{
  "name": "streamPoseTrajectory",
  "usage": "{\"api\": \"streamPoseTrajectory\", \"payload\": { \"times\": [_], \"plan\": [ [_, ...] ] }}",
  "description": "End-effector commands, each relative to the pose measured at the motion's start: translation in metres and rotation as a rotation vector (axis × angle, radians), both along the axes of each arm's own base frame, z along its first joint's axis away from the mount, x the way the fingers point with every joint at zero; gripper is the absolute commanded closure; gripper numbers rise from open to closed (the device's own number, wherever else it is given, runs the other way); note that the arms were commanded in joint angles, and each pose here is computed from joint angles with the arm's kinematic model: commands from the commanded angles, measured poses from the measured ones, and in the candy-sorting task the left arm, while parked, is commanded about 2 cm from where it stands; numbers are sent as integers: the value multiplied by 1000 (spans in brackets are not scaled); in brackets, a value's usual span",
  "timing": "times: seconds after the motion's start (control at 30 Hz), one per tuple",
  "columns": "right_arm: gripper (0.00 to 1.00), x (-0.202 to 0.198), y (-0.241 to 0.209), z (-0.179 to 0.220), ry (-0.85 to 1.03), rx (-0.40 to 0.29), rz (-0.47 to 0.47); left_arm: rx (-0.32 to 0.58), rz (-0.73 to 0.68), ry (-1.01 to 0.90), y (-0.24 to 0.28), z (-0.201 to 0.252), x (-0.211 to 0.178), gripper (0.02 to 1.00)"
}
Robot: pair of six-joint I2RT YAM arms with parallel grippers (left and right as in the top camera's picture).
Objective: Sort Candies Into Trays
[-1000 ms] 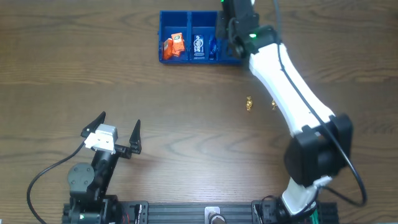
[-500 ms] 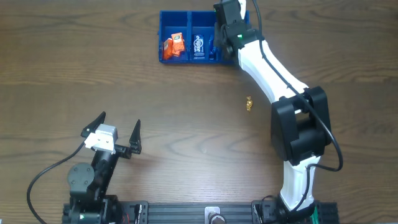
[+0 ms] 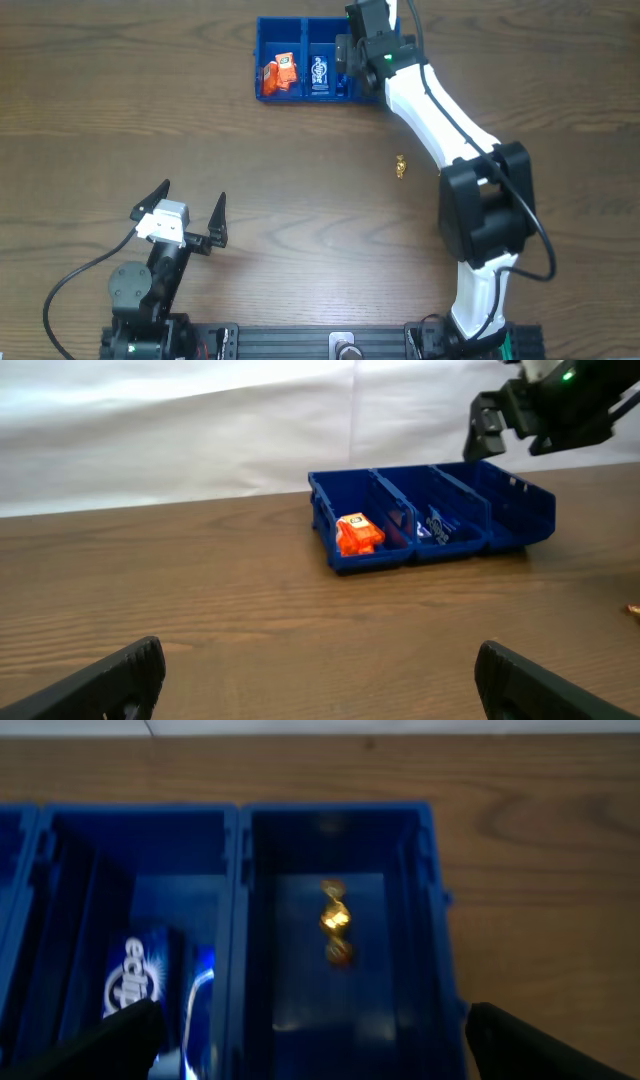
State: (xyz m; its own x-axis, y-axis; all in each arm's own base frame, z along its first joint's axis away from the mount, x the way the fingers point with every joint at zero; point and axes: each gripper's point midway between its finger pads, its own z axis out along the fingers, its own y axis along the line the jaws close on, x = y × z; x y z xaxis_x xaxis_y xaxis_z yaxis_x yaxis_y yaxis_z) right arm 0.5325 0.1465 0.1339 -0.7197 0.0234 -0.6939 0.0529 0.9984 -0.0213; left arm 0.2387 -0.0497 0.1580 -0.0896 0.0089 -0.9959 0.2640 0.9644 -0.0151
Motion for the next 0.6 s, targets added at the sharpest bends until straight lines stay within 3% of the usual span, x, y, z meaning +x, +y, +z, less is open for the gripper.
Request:
{"api": "streamPoseTrajectory", "payload": {
  "times": [0.03,0.23,0.43,0.6],
  "plan": [
    [3,-39,-33,90,-55,63,-79,-10,-10,48,-1,-16,-1,20],
    [3,-122,-52,82,222,25,-61,-10,-10,48,-1,-16,-1,20],
    [1,-170,-47,18,471,45,-17,-10,-10,48,-1,-16,-1,20],
    [3,-193,-54,-43,555,39,-63,-10,-10,48,-1,-16,-1,20]
  ]
}}
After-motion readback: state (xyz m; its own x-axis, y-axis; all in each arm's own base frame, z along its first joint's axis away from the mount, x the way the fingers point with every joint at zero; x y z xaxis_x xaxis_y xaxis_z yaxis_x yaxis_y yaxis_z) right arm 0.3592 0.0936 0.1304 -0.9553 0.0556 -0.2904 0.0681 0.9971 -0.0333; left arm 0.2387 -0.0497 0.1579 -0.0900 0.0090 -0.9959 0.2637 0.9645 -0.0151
